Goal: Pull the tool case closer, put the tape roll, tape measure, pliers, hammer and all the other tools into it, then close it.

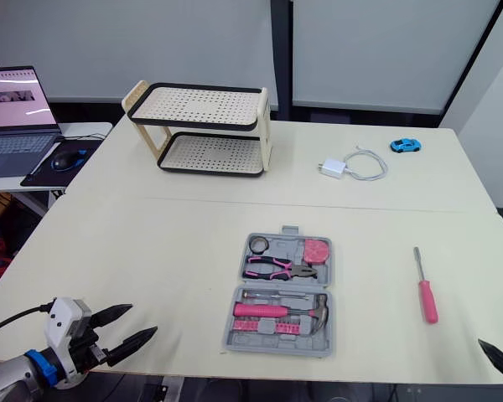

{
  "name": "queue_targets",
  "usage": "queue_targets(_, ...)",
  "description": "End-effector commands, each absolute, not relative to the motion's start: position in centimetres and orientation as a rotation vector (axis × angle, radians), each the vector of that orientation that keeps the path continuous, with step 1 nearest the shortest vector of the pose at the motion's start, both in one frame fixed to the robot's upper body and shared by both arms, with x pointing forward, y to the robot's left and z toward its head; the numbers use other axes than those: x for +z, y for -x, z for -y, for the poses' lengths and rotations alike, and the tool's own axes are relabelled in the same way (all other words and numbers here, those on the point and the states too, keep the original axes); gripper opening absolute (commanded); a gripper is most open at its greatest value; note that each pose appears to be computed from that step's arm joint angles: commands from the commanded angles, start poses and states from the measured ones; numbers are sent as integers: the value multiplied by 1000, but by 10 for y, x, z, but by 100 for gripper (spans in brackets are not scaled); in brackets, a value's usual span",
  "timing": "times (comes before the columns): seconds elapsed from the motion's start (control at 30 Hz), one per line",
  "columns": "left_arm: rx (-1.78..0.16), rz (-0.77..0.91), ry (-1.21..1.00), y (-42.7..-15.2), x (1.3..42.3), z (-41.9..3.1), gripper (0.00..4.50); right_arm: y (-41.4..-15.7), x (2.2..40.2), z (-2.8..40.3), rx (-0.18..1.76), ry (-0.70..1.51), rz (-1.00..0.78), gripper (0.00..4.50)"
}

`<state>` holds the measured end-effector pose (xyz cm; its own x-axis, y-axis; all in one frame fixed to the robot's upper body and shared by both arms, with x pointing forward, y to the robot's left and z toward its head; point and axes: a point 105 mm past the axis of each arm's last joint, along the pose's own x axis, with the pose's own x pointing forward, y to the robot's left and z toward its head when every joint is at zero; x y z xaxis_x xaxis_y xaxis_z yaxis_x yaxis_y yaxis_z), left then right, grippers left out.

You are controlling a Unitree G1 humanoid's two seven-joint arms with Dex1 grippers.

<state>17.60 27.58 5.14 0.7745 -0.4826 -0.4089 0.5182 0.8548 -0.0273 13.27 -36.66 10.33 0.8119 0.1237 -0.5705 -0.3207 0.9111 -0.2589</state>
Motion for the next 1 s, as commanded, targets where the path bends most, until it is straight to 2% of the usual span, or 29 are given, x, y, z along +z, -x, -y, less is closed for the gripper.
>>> queue_targets(0.03, -509, -382, -115, -175, 59, -279, 449, -138, 111, 367, 263, 377, -558, 450)
queue_targets(0.23, -509, -376, -145, -178, 61, -284, 449, -141, 112, 367, 285, 387, -569, 450)
queue_targets(0.37, -596, -358, -202, -186, 68, -281, 449, -149, 118, 356, 333, 382, -558, 450)
queue_targets(0.47, -770, -308, -248, -201, 86, -258, 449, -166, 122, 334, 399, 364, -550, 450)
queue_targets(0.6, -928, -260, -294, -214, 107, -231, 449, -182, 122, 322, 393, 355, -561, 450)
queue_targets(0.77, -1134, -197, -333, -221, 133, -187, 449, -206, 114, 319, 294, 351, -625, 450)
queue_targets(1.0, -1328, -123, -335, -221, 160, -141, 449, -232, 94, 331, 142, 272, -710, 450)
